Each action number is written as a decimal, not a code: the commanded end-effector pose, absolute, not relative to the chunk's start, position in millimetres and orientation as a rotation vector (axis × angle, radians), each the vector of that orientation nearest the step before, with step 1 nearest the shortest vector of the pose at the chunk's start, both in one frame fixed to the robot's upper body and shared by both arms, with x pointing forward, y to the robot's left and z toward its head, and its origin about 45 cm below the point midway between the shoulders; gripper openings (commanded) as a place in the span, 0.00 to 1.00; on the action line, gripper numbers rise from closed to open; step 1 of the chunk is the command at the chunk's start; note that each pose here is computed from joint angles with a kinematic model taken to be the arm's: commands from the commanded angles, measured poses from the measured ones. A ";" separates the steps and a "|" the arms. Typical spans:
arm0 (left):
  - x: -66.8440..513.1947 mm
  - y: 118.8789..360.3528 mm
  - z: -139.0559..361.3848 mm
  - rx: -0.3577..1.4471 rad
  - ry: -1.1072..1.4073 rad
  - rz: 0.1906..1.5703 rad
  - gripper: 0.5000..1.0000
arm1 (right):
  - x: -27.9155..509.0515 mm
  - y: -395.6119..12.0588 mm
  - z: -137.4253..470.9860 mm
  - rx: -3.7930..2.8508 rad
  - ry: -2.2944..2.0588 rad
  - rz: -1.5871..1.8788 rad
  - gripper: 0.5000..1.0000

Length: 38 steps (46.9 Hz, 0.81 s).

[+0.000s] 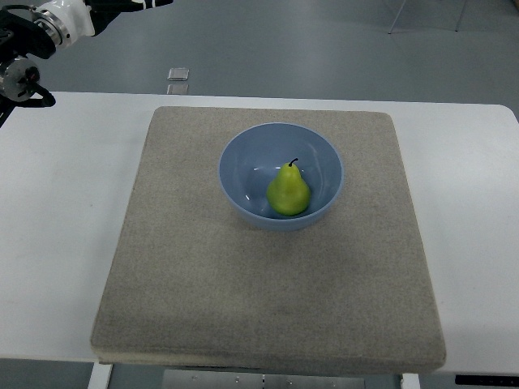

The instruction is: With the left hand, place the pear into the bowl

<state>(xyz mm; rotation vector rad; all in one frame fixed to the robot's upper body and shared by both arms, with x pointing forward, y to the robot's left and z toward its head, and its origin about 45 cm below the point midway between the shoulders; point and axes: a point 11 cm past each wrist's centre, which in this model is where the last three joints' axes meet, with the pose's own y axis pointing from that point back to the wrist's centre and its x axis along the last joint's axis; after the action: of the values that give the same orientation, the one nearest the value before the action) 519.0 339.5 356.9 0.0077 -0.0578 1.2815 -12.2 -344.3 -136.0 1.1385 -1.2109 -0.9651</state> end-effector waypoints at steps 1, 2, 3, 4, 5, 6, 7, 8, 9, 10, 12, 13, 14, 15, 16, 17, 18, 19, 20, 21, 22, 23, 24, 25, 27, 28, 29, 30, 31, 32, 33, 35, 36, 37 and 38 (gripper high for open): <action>515.0 355.5 339.4 -0.034 0.013 1.333 0.99 | -12.1 -344.3 -136.0 1.139 -1.210 -0.965 0.85; 513.3 358.9 334.0 -0.044 0.034 1.342 0.99 | -12.1 -344.3 -136.0 1.138 -1.213 -0.967 0.85; 512.1 362.2 330.7 -0.060 0.052 1.352 0.99 | -12.1 -344.3 -136.0 1.138 -1.213 -0.967 0.85; 510.5 365.5 326.1 -0.072 0.071 1.361 0.99 | -12.1 -344.3 -136.0 1.138 -1.213 -0.967 0.85; 509.2 366.9 321.8 -0.081 0.087 1.367 0.99 | -12.2 -344.3 -136.0 1.138 -1.212 -0.966 0.85; 507.8 366.9 316.6 -0.089 0.108 1.367 0.99 | -12.1 -344.3 -136.0 1.138 -1.213 -0.967 0.85; 506.2 367.8 312.6 -0.095 0.122 1.366 0.99 | -12.2 -344.3 -136.0 1.138 -1.212 -0.966 0.85; 505.1 367.0 308.3 -0.102 0.139 1.363 0.99 | -12.2 -344.3 -136.0 1.138 -1.212 -0.966 0.85; 503.6 365.1 303.2 -0.109 0.159 1.354 0.99 | -12.1 -344.3 -136.0 1.138 -1.213 -0.967 0.85; 502.1 363.2 298.1 -0.116 0.178 1.345 0.99 | -12.2 -344.3 -136.0 1.138 -1.212 -0.966 0.85; 498.7 358.3 288.2 -0.131 0.217 1.316 0.99 | -12.2 -344.3 -136.0 1.138 -1.212 -0.966 0.85; 497.1 356.7 284.3 -0.140 0.237 1.302 0.99 | -12.1 -344.3 -136.0 1.138 -1.213 -0.967 0.85; 495.3 356.0 280.3 -0.151 0.256 1.290 0.99 | -12.1 -344.3 -136.0 1.138 -1.213 -0.967 0.85; 494.0 355.6 278.4 -0.165 0.272 1.276 0.99 | -12.1 -344.3 -136.0 1.138 -1.213 -0.967 0.85; 492.7 354.1 276.2 -0.177 0.288 1.258 0.99 | -12.2 -344.3 -136.0 1.138 -1.212 -0.966 0.85; 491.4 354.0 274.3 -0.195 0.305 1.246 0.99 | -12.2 -344.3 -136.0 1.139 -1.210 -0.965 0.85; 490.4 353.2 272.7 -0.211 0.321 1.232 0.99 | -12.2 -344.3 -136.0 1.139 -1.210 -0.965 0.85; 489.3 352.7 270.8 -0.222 0.339 1.219 0.99 | -12.1 -344.3 -136.0 1.138 -1.213 -0.967 0.85; 488.3 352.5 268.7 -0.232 0.354 1.208 0.99 | -12.2 -344.3 -136.0 1.138 -1.212 -0.966 0.85; 487.7 352.0 266.5 -0.238 0.374 1.199 0.99 | -12.2 -344.3 -136.0 1.138 -1.212 -0.966 0.85; 487.4 350.8 264.9 -0.240 0.392 1.192 0.99 | -12.1 -344.3 -136.0 1.138 -1.213 -0.967 0.85; 487.4 349.2 263.2 -0.241 0.412 1.185 0.99 | -12.2 -344.3 -136.0 1.138 -1.212 -0.966 0.85; 487.2 348.3 261.6 -0.239 0.433 1.180 0.99 | -11.9 -344.3 -136.0 1.139 -1.214 -0.966 0.85; 487.3 347.7 261.2 -0.239 0.451 1.177 0.99 | -12.2 -344.3 -136.0 1.138 -1.212 -0.966 0.85; 487.0 347.0 259.2 -0.235 0.491 1.171 0.99 | -12.2 -344.3 -136.0 1.138 -1.212 -0.966 0.85; 487.0 345.8 258.7 -0.231 0.509 1.166 0.99 | -12.2 -344.3 -136.0 1.138 -1.212 -0.966 0.85; 487.1 345.1 258.4 -0.231 0.525 1.162 0.99 | -12.1 -344.3 -136.0 1.138 -1.213 -0.967 0.85; 486.8 344.8 257.7 -0.231 0.538 1.159 0.99 | -12.2 -344.3 -136.0 1.138 -1.212 -0.966 0.85; 486.7 344.4 257.2 -0.231 0.551 1.156 0.99 | -12.1 -344.3 -136.0 1.138 -1.213 -0.967 0.85; 486.7 345.1 257.9 -0.231 0.558 1.155 0.99 | -12.1 -344.3 -136.0 1.139 -1.210 -0.965 0.85; 486.4 345.5 257.8 -0.231 0.565 1.152 0.99 | -12.1 -344.3 -136.0 1.138 -1.213 -0.967 0.85; 486.3 347.2 260.6 -0.240 0.572 1.146 0.99 | -12.0 -344.3 -136.0 1.137 -1.214 -0.968 0.85; 486.4 347.9 262.0 -0.248 0.576 1.143 0.99 | -12.0 -344.3 -136.0 1.137 -1.214 -0.968 0.85; 486.7 348.0 263.7 -0.259 0.583 1.139 0.99 | -12.0 -344.3 -136.0 1.137 -1.214 -0.968 0.85; 487.0 348.7 266.4 -0.275 0.589 1.133 0.99 | -12.0 -344.3 -136.0 1.137 -1.214 -0.968 0.85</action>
<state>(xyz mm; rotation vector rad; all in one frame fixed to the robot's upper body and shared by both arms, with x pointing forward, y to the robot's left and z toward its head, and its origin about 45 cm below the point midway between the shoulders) 486.4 347.5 260.7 -0.2433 0.5717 1.1477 -12.1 -344.3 -136.0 1.1376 -1.2134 -0.9671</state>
